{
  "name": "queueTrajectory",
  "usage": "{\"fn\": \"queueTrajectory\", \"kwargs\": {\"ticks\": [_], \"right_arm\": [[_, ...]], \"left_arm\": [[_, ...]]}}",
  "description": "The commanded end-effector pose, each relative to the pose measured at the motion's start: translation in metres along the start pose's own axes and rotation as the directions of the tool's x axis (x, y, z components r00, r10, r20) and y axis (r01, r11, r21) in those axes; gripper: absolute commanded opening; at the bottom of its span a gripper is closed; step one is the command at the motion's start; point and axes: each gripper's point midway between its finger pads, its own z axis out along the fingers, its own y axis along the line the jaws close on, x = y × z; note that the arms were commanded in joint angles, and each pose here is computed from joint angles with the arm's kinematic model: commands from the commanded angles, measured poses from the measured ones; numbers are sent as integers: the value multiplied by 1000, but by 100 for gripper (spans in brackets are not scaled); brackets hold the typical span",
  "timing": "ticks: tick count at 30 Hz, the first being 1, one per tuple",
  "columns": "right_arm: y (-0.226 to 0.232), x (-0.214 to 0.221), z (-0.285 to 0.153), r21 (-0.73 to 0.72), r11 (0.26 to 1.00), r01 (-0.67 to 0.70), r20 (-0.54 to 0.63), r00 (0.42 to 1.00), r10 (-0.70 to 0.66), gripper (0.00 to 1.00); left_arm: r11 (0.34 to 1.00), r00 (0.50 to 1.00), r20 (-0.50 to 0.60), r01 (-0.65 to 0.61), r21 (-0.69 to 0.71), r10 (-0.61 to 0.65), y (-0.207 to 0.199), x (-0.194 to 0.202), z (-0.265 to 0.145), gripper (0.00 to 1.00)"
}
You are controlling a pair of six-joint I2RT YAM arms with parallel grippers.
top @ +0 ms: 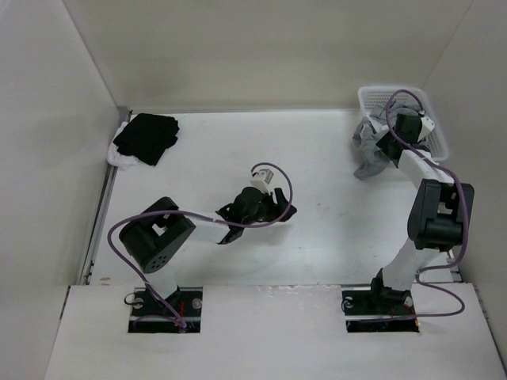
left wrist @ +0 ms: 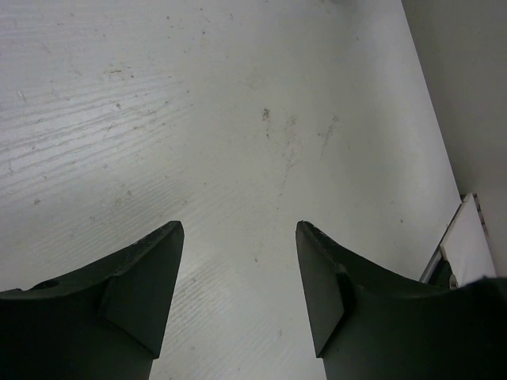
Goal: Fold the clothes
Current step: Grab the tank top from the pile
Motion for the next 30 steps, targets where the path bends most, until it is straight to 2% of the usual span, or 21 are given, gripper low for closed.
{"fn": "queueTrajectory", "kwargs": {"ticks": [1, 8, 11, 14, 19, 20, 22, 25, 28, 30], "right_arm": [[18, -15, 2, -72, 997, -7, 21, 1000, 9, 51], [6, 1, 9, -40, 999, 10, -61, 998, -13, 53], [-1, 11, 12, -1, 998, 63, -112, 992, -63, 54], [-5, 11, 13, 21, 997, 78, -110, 991, -75, 45], [1, 3, 10, 5, 999, 38, -101, 994, -37, 14], [2, 0, 8, 2, 1000, 26, -93, 995, -25, 11], [5, -11, 1, -7, 1000, -11, -63, 998, 11, 5], [19, -53, -28, -107, 988, -112, 86, 989, 121, 0], [38, -99, -81, -272, 948, -165, 238, 943, 233, 0], [50, -136, -132, -402, 901, -162, 345, 885, 313, 0]], "left_arm": [[996, 999, 35, 10, 86, -13, -21, -11, -1, 57], [997, 999, 35, 27, 77, -29, -16, -12, 0, 57], [997, 999, 36, 37, 70, -40, -12, -13, 0, 57], [997, 998, 37, 46, 64, -48, -10, -14, 1, 57], [997, 997, 39, 59, 56, -61, -5, -16, 1, 57], [997, 997, 41, 61, 55, -63, -5, -17, 1, 57], [997, 997, 39, 64, 51, -66, -3, -16, 1, 57], [997, 997, 39, 66, 49, -68, -2, -16, 2, 57], [996, 997, 45, 65, 53, -67, -3, -18, 2, 57], [996, 996, 50, 66, 58, -69, -4, -18, 2, 57]]}}
